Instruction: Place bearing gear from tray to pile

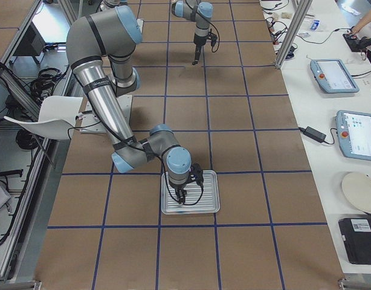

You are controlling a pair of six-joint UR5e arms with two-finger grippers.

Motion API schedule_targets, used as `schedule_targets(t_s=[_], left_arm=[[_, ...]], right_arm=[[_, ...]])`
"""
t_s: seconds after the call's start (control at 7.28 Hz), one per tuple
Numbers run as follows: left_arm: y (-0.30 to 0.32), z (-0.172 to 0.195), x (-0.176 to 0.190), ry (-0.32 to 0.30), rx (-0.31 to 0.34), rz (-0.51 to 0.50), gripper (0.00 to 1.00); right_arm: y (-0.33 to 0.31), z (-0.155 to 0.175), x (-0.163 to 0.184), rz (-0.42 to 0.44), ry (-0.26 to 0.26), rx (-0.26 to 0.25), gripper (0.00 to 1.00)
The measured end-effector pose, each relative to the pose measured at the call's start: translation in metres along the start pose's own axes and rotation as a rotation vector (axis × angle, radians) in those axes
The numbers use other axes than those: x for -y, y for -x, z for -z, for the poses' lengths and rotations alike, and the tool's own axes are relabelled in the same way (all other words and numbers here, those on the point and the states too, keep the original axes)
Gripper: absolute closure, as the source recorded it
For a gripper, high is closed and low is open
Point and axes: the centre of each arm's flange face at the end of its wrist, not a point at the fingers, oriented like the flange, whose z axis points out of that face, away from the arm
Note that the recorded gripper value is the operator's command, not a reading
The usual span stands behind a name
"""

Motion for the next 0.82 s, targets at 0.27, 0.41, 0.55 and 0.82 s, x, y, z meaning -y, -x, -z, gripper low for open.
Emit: schedule_targets(t_s=[0.27,0.41,0.55,0.82], left_arm=[[0.001,-0.012,-0.002,0.024,0.005,0.002,0.21],[0.002,-0.017,-0.002,0.032,0.008,0.003,0.26],[0.002,-0.019,-0.002,0.038,0.009,0.003,0.44],[0.002,-0.023,-0.003,0.049,0.012,0.003,0.76]], right_arm=[[-0.002,-0.012,0.003,-0.002,-0.026,0.019,0.12],[-0.003,-0.022,0.007,0.000,-0.045,0.023,0.17],[-0.005,-0.029,0.009,0.003,-0.053,0.020,0.31],[-0.006,-0.033,0.012,0.004,-0.056,0.013,0.31]])
